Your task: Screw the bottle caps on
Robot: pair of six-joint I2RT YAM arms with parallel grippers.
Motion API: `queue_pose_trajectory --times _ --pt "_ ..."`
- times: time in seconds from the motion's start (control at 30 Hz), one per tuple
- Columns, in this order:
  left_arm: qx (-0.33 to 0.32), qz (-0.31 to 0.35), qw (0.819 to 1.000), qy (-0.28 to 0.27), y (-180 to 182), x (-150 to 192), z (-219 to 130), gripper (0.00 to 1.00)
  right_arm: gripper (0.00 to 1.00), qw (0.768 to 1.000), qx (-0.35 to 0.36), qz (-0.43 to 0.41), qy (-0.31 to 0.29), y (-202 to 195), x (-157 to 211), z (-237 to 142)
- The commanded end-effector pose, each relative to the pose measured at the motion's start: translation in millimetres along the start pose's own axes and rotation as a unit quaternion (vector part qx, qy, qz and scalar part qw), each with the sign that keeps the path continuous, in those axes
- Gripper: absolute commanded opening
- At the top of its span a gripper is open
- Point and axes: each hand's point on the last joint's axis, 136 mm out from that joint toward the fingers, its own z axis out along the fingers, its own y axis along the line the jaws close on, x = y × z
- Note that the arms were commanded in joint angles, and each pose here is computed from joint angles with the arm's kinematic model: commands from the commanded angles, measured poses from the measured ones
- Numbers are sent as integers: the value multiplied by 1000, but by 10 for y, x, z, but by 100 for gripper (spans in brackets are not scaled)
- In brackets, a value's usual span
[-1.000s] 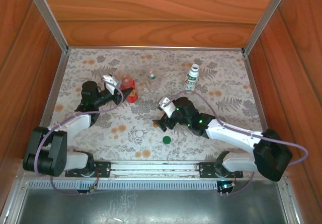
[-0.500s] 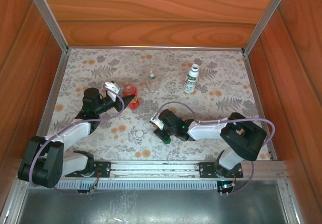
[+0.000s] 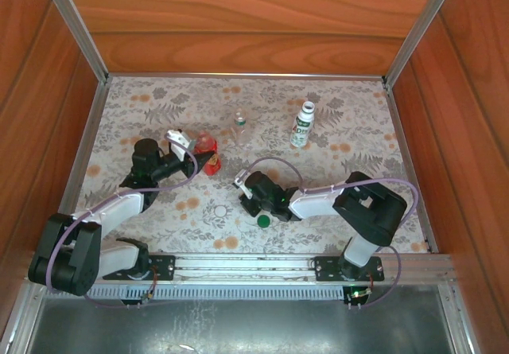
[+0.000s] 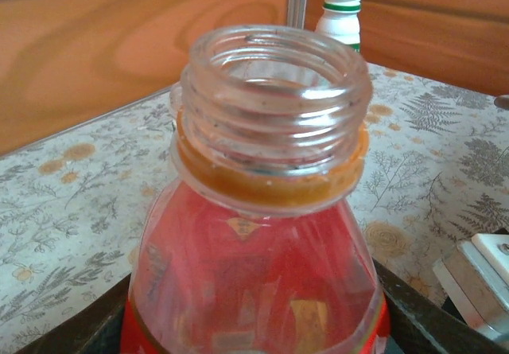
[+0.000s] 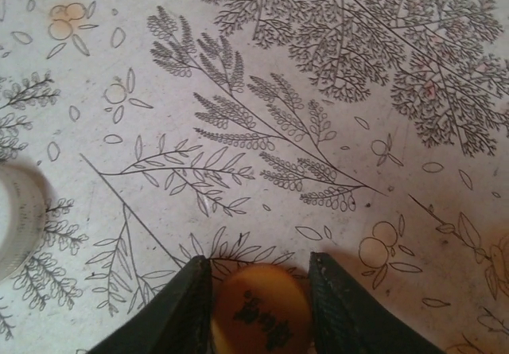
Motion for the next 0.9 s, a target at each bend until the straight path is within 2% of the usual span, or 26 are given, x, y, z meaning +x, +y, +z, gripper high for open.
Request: queue_pose_trajectory --times 0.0,0.37,0.7,0.87 --pt "9 9 1000 -1 -39 -59 37 58 32 998 48 15 47 -173 280 15" --pt "57 16 998 4 -361 -74 158 59 33 981 152 114 49 -748 505 -264" --pt "131 25 991 12 -936 -121 512 58 33 944 224 236 62 -1234 833 -605" --pt "150 24 988 -2 -1077 -110 672 58 34 934 224 273 54 -1316 904 -665"
